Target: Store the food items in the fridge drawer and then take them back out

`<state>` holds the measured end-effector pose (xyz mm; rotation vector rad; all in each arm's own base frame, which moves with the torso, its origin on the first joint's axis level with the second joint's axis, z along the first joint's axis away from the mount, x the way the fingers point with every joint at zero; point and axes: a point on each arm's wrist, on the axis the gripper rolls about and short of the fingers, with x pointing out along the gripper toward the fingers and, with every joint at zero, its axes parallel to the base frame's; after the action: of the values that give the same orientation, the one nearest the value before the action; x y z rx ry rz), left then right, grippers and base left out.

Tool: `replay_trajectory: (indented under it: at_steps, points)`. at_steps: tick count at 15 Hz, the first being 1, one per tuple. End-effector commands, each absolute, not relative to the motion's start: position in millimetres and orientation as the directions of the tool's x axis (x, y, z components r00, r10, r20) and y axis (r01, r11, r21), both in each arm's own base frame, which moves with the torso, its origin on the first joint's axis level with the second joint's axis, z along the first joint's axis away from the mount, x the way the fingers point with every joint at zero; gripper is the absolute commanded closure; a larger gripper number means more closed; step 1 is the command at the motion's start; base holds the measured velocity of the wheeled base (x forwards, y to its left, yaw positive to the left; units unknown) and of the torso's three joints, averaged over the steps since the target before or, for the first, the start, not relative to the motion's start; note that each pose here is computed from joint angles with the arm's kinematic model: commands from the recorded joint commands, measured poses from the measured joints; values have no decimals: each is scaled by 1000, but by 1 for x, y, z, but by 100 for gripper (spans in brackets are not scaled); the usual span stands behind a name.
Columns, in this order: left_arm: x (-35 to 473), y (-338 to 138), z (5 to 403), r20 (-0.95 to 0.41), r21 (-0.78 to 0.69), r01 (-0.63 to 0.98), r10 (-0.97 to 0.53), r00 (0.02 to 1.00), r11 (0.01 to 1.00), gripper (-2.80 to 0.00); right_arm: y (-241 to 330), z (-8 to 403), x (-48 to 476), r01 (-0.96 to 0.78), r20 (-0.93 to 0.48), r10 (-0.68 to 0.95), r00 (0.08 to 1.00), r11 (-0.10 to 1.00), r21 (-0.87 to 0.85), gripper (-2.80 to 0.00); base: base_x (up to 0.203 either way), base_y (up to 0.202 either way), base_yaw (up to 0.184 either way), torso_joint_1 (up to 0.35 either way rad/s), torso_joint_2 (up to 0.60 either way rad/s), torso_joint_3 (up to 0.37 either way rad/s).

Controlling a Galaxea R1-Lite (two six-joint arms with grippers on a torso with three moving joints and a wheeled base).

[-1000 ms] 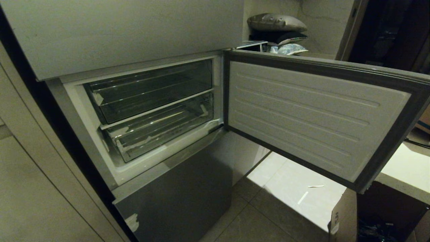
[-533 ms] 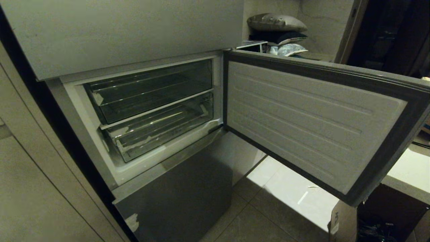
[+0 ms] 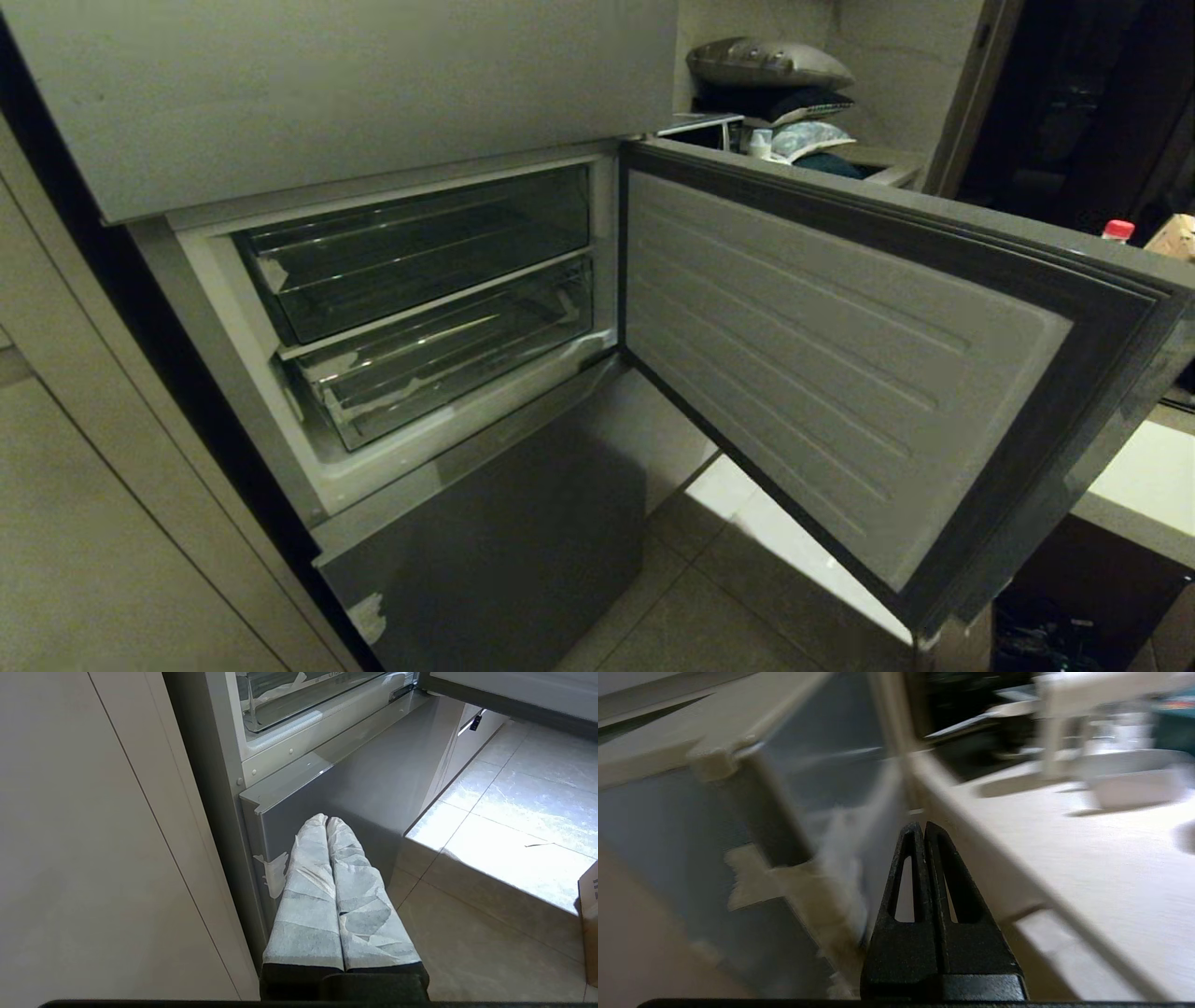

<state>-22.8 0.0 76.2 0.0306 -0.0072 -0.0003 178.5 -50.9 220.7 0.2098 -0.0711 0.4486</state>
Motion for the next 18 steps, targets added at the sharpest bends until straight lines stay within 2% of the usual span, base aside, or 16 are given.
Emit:
replay_trajectory:
  at_steps: [1, 7, 13, 18]
  points:
    - [-23, 0, 76, 9, 31, 0, 0, 1000, 1000, 0, -26, 224, 161, -535, 148, 516, 844, 831, 151, 0, 0, 0, 0, 0, 0, 0]
    - [-23, 0, 76, 8, 31, 0, 0, 1000, 1000, 0, 16, 219, 154, -692, 147, 676, 722, 702, 169, 0, 0, 0, 0, 0, 0, 0]
    - [-23, 0, 76, 9, 31, 0, -1, 1000, 1000, 0, 83, 214, 203, -651, 90, 654, 751, 711, 265, 0, 0, 0, 0, 0, 0, 0]
    - [-23, 0, 76, 8, 31, 0, -1, 1000, 1000, 0, 111, 206, 234, -683, 53, 687, 725, 706, 189, 0, 0, 0, 0, 0, 0, 0]
